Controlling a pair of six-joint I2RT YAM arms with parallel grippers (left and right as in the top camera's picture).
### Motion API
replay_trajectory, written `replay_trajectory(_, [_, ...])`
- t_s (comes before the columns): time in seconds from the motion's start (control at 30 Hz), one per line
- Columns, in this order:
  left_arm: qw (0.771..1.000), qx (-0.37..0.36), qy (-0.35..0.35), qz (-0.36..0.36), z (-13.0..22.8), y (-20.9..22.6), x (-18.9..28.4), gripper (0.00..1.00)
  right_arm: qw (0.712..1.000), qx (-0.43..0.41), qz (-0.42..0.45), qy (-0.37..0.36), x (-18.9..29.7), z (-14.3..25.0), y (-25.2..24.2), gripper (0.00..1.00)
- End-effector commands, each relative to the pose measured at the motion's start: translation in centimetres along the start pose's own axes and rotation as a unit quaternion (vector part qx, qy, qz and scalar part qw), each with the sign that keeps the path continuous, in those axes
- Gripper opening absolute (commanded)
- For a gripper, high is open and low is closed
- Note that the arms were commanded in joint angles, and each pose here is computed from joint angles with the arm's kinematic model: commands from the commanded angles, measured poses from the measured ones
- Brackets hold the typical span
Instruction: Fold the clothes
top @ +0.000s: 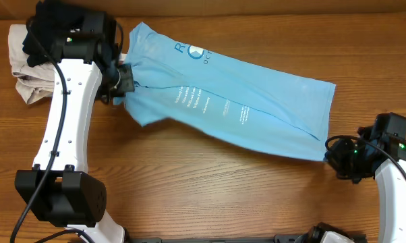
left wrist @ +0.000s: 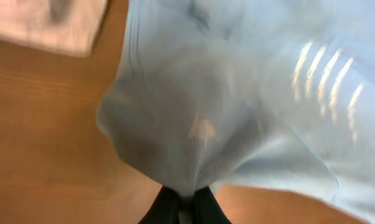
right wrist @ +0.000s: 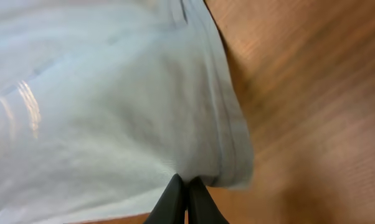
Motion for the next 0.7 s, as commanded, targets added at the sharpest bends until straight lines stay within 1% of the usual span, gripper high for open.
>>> replay_trajectory(0.0, [0.999, 0.01, -0.047, 0.011, -1.8, -0.3, 0.1, 0.04, 1.0, 0.008, -0.006, -0.016, -0.2, -0.8, 0.1, 0.04])
replay_trajectory(0.07, [0.996, 0.012, -0.085, 0.025, -3.2, -0.9, -0.2, 0.04, 0.999, 0.013, -0.01, -0.033, -0.7, -1.9, 0.2, 0.04])
replay_trajectory(0.2, [0.991, 0.014, -0.125, 0.042, -5.1, -1.6, -1.1, 0.04, 0.997, 0.026, -0.021, -0.069, -1.5, -3.8, 0.4, 0.04])
replay_trajectory(0.37, [0.99, 0.012, -0.136, 0.046, -6.7, -2.5, -3.9, 0.04, 0.992, 0.043, -0.04, -0.108, -2.9, -6.3, 1.1, 0.04])
replay_trajectory(0.4, [0.99, 0.012, -0.132, 0.047, -7.4, -2.9, -5.8, 0.04, 0.991, 0.05, -0.044, -0.119, -3.7, -7.2, 1.2, 0.04])
replay_trajectory(0.5, [0.99, 0.012, -0.134, 0.048, -8.2, -3.3, -8.2, 0.04, 0.989, 0.058, -0.048, -0.13, -5.1, -8.4, 1.4, 0.04])
replay_trajectory(0.67, [0.985, 0.015, -0.163, 0.061, -9.9, -4.2, -11.0, 0.04, 0.984, 0.074, -0.059, -0.149, -7.5, -10.2, 1.9, 0.04])
Point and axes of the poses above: each gripper's point midway between its finger pads, its own x axis back along the fingers, its own y axis along the line the jaws close on, z = x × y, the point moved 9 cm from there along x, back along the fingers, and after that the axes turned 9 degrees about x, right-handed, at the moved point
